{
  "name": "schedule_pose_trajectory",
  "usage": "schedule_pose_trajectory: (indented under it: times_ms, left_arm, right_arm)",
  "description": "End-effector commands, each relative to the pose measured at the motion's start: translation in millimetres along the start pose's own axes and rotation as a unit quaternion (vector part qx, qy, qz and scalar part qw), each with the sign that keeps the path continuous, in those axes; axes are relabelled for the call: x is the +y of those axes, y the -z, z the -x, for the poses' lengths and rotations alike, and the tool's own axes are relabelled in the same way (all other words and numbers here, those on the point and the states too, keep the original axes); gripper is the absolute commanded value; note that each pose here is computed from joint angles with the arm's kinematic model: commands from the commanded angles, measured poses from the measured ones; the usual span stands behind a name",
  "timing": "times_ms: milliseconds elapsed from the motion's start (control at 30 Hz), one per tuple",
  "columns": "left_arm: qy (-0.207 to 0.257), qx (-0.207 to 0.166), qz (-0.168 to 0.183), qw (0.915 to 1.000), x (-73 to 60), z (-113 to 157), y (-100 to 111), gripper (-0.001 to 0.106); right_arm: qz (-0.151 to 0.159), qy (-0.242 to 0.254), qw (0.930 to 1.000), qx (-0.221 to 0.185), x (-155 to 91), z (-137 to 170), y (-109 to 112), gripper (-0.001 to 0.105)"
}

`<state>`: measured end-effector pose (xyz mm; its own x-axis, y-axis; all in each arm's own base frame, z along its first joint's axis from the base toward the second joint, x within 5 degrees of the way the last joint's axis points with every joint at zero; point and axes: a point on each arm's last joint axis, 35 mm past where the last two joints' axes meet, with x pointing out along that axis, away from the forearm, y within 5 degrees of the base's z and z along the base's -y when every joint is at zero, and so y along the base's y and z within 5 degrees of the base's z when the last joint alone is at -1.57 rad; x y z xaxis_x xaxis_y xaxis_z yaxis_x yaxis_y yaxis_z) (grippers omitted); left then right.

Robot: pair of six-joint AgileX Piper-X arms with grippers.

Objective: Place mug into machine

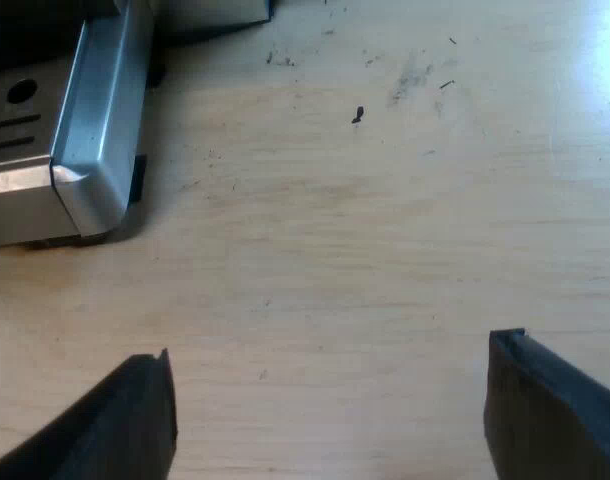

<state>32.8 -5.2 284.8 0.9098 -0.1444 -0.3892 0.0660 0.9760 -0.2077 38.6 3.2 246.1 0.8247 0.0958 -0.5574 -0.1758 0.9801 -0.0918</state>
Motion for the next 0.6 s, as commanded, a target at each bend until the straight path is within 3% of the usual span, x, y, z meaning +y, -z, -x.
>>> schedule_pose_trajectory:
  times_ms: [33,600]
  left_arm:
    - [0.004,-0.003,0.003,1.0000,-0.7,-1.1,-2.8,0.085]
    - [0.005,-0.004,-0.002,1.0000,-0.8,-1.9,-2.8,0.085]
  right_arm:
    - [0.001,-0.001,1.0000,-0.003,-0.2,0.4,-2.1,0.066]
    - [0.000,-0.001,1.0000,-0.003,-0.2,0.4,-2.1,0.066]
